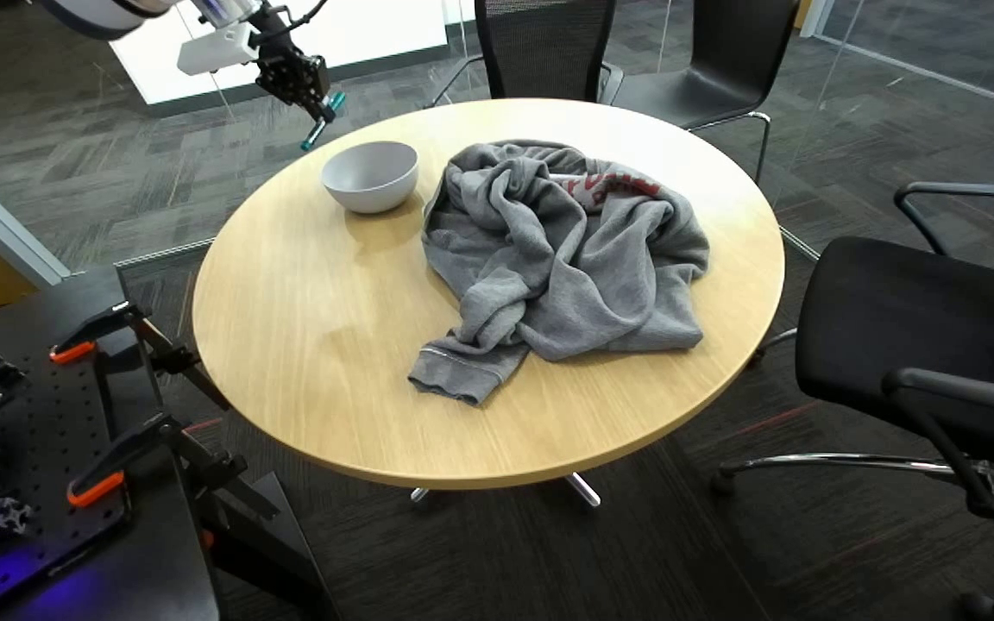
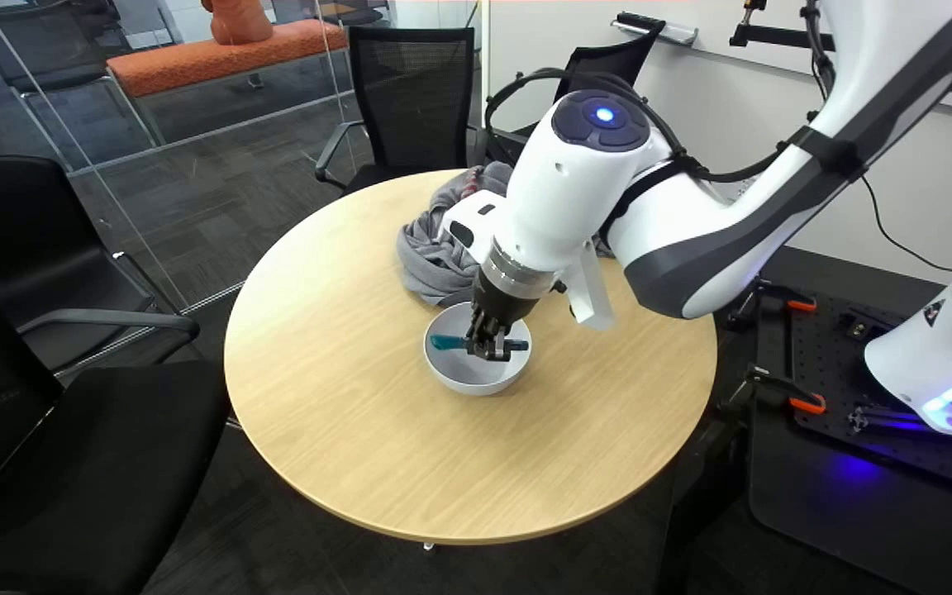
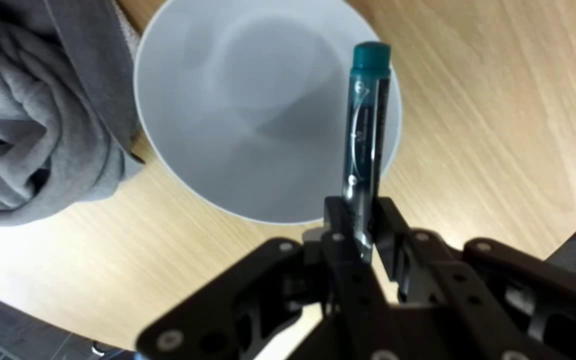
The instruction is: Put the marker in the bowl
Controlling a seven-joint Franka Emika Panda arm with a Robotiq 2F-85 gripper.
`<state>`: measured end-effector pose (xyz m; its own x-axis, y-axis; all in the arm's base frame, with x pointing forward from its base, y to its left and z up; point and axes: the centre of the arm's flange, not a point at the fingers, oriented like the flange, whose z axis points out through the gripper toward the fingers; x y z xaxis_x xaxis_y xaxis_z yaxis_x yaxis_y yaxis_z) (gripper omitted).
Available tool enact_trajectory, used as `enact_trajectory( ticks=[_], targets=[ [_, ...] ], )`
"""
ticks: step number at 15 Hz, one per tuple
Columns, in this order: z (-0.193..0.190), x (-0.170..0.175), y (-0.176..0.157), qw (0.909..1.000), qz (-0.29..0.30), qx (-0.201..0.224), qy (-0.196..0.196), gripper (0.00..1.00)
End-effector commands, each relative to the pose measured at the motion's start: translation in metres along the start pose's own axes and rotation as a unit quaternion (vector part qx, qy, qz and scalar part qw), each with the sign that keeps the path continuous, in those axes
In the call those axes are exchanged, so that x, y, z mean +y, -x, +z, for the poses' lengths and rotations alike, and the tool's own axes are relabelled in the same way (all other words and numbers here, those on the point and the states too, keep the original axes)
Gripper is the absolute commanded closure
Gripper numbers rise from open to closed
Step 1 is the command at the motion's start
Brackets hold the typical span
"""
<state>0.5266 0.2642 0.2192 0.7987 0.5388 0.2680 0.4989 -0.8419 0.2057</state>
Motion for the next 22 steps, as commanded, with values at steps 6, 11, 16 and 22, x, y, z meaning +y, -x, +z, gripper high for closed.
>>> enact_trajectory(
  ticks=[6, 11, 16, 22],
  targets=[
    [0.019, 0.051, -0.012, 0.9996, 0.019, -0.012, -0.016, 0.95],
    [0.043, 0.053, -0.013, 0.9989, 0.011, -0.024, -0.038, 0.95],
    [0.045, 0.044, -0.009, 0.9990, 0.008, -0.024, -0.036, 0.50],
    [-0.011, 0.017, 0.018, 0.9997, 0.008, 0.014, -0.019, 0.05]
  ],
)
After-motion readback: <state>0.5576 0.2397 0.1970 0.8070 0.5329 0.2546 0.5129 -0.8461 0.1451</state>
